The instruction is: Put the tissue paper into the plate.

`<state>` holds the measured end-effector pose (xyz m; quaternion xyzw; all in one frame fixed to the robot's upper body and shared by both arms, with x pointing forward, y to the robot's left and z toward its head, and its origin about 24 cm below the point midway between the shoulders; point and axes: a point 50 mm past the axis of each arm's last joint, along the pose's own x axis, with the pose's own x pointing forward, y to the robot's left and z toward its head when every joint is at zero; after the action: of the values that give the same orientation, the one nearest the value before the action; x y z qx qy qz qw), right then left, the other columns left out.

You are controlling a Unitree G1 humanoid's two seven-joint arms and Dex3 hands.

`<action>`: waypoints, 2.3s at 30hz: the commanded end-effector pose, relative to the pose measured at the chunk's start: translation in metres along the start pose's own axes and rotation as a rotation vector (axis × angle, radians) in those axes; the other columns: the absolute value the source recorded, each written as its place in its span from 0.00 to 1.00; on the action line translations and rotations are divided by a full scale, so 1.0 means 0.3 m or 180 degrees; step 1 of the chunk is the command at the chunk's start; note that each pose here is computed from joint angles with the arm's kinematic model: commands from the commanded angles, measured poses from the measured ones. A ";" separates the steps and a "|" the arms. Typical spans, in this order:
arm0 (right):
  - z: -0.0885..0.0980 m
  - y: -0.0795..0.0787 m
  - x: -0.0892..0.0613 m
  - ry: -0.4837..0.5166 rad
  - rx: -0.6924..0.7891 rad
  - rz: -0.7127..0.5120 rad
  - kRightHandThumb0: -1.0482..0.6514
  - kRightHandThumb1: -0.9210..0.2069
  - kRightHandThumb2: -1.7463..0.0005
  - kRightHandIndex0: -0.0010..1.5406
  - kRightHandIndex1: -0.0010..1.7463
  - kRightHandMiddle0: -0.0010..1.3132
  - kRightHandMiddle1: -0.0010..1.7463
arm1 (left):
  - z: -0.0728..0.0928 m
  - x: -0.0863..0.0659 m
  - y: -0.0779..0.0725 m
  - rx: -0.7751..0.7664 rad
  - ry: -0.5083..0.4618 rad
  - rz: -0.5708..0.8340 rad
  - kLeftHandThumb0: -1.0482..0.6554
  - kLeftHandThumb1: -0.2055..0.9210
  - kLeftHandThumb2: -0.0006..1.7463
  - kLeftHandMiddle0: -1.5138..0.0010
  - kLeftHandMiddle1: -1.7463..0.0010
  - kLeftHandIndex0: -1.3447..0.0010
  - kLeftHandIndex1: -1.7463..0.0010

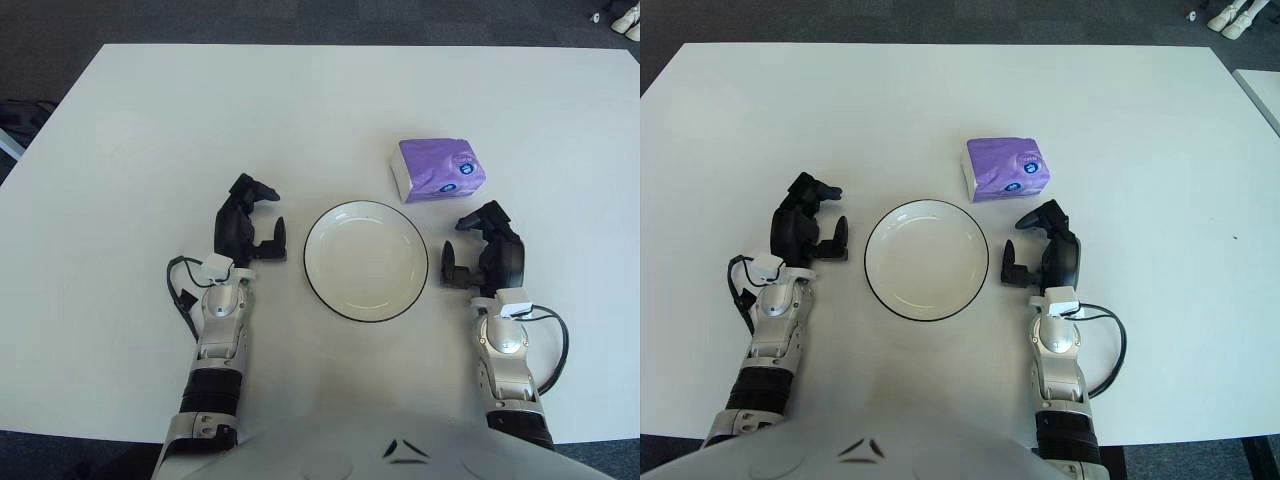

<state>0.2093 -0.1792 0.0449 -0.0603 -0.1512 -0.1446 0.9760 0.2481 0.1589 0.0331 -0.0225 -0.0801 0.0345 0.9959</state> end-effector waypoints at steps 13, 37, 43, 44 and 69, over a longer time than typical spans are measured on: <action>-0.063 -0.008 -0.053 0.0356 -0.0121 0.0017 0.61 0.86 0.03 0.62 0.93 0.48 1.00 | -0.120 -0.083 0.023 0.0044 0.0618 0.0077 0.61 0.22 0.90 0.42 0.11 0.56 0.00; -0.003 -0.079 -0.044 -0.0118 -0.1302 0.0513 0.11 0.28 0.50 0.01 0.31 0.01 0.45 | -0.119 -0.088 0.012 0.0100 0.0617 0.0102 0.61 0.19 0.92 0.40 0.12 0.54 0.00; -0.008 -0.121 -0.044 -0.0206 -0.1594 0.0548 0.03 0.22 0.57 0.00 0.05 0.00 0.10 | -0.120 -0.088 0.010 0.0091 0.0633 0.0104 0.61 0.19 0.92 0.39 0.12 0.54 0.00; -0.010 -0.126 -0.044 -0.0217 -0.1628 0.0545 0.02 0.20 0.59 0.00 0.03 0.00 0.06 | -0.119 -0.088 0.010 0.0089 0.0634 0.0104 0.61 0.19 0.92 0.39 0.12 0.54 0.00; 0.129 -0.274 0.110 -0.1669 -0.2963 0.0255 0.00 0.12 0.74 0.00 0.00 0.00 0.00 | -0.125 -0.082 -0.007 -0.0005 0.0646 0.0085 0.61 0.21 0.90 0.42 0.13 0.53 0.00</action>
<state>0.2055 -0.2538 0.0800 -0.5041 -0.2816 -0.1362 0.8050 0.2492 0.1538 0.0336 -0.0283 -0.0772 0.0392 0.9958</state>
